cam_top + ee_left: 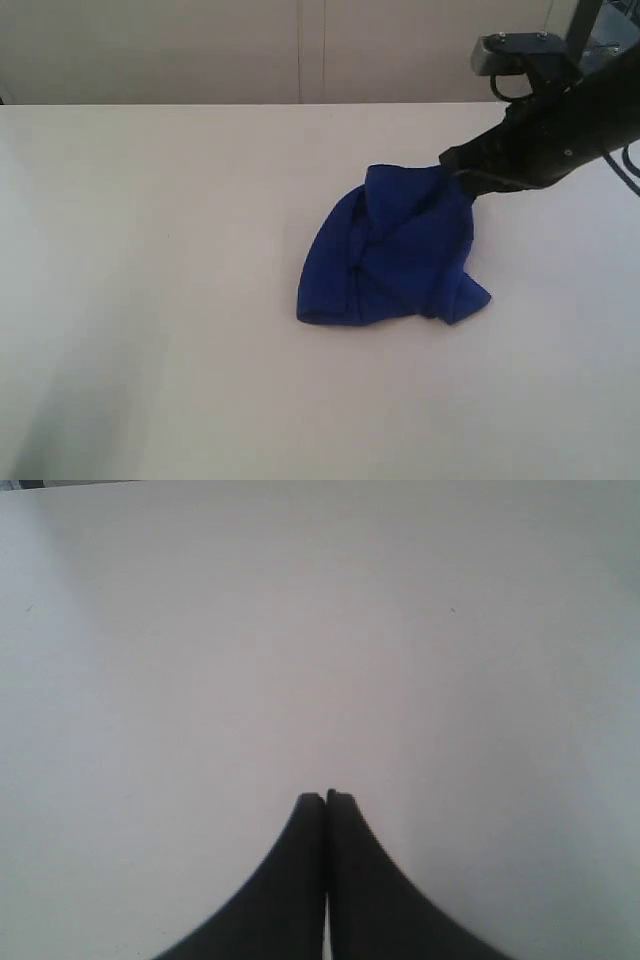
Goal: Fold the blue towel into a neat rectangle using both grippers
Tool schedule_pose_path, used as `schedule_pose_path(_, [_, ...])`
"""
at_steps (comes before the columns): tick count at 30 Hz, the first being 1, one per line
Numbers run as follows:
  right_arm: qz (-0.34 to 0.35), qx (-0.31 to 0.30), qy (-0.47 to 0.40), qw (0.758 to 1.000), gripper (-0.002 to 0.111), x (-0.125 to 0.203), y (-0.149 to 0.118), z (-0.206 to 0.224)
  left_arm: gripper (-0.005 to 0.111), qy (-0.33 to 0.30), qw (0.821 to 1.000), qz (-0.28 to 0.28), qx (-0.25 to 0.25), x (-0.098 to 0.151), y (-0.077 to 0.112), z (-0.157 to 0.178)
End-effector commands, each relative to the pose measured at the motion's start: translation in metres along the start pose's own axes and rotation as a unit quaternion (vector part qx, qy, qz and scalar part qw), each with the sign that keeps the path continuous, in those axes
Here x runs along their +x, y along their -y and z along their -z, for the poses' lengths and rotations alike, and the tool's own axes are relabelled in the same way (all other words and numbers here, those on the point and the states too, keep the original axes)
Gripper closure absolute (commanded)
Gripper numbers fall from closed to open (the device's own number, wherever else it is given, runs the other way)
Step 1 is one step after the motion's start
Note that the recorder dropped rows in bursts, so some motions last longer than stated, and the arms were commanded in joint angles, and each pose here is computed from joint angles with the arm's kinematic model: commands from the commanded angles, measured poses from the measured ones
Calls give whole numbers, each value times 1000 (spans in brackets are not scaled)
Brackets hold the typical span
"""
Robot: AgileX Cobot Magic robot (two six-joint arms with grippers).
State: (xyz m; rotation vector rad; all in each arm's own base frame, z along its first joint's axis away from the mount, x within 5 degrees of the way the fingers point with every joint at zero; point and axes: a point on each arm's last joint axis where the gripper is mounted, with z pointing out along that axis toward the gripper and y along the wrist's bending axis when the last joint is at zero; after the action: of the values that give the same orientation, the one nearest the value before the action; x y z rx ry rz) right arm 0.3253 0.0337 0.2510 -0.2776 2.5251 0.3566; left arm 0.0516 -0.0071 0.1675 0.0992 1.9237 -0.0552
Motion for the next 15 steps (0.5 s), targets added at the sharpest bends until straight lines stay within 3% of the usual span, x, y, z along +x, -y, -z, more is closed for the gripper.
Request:
schedule_pose_path(1, [-10,-7,-14,1000,108,16,-5,8,107,-1,1000,5,1,1,0,0])
schedule_pose_path(15, [-7,22,18,1000,108,31,-4,14,107,-1,1000,5,1,1,0,0])
